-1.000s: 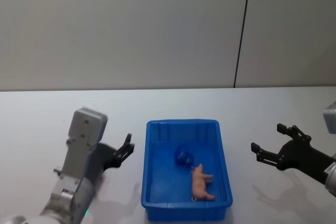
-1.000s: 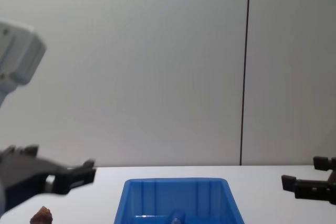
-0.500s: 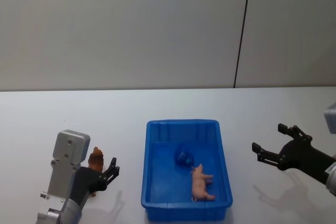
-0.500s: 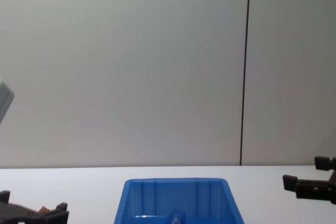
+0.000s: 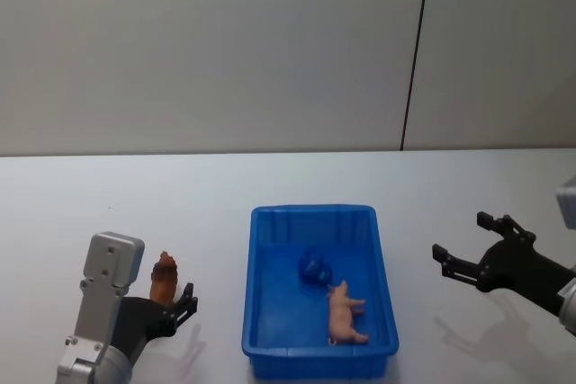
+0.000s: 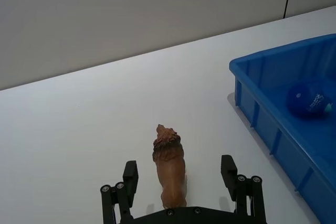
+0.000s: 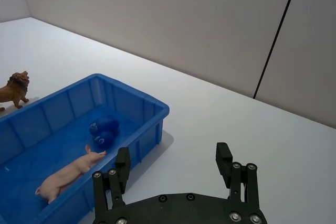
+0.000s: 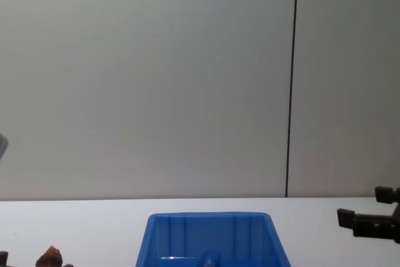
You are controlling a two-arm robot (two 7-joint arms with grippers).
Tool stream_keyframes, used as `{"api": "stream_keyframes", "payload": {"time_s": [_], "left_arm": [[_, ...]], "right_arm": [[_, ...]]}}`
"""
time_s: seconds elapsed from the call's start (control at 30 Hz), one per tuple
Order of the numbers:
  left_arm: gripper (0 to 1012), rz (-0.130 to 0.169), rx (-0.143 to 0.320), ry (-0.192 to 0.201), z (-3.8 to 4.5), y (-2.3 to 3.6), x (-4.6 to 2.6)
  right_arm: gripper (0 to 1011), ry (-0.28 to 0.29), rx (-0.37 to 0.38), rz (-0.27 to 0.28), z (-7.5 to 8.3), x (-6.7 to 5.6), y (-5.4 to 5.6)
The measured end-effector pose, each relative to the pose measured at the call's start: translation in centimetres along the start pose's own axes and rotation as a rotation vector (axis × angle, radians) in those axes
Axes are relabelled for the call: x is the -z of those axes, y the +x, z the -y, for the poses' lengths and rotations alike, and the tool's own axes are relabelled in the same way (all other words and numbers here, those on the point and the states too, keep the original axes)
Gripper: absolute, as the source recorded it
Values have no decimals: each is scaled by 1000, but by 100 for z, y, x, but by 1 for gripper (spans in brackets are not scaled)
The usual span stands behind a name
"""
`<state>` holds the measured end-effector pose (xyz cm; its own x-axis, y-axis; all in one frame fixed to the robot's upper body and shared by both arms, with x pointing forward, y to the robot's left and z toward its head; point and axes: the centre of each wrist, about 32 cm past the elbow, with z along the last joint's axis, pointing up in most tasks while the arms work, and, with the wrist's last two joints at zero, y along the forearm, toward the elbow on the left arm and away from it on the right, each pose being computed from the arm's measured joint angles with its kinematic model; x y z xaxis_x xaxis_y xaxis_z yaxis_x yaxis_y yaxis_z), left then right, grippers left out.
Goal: Pick up the two dolls from the table and place them into the box.
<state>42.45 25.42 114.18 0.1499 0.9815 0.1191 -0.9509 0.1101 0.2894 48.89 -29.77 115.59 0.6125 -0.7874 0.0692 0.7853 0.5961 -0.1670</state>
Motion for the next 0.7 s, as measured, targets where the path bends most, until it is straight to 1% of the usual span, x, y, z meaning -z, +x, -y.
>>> {"api": "stream_keyframes", "payload": {"time_s": [0.07, 0.3, 0.33, 0.53, 0.57, 0.6, 0.67, 0.7], "left_arm": [[1001, -2, 4, 3, 17, 15, 9], [1001, -14, 25, 24, 101, 92, 84], [1001, -14, 25, 24, 101, 92, 84], [999, -22, 36, 46, 148, 134, 128], [993, -24, 38, 52, 157, 142, 138], [961, -24, 39, 55, 159, 145, 140], [928, -26, 41, 65, 169, 154, 151], [885, -26, 42, 68, 172, 157, 156]], "right_arm": [[1001, 0, 0, 0, 0, 0, 0], [1001, 0, 0, 0, 0, 0, 0], [1001, 0, 0, 0, 0, 0, 0], [1001, 0, 0, 0, 0, 0, 0], [1001, 0, 0, 0, 0, 0, 0], [1001, 0, 0, 0, 0, 0, 0], [1001, 0, 0, 0, 0, 0, 0], [1001, 0, 0, 0, 0, 0, 0]]}}
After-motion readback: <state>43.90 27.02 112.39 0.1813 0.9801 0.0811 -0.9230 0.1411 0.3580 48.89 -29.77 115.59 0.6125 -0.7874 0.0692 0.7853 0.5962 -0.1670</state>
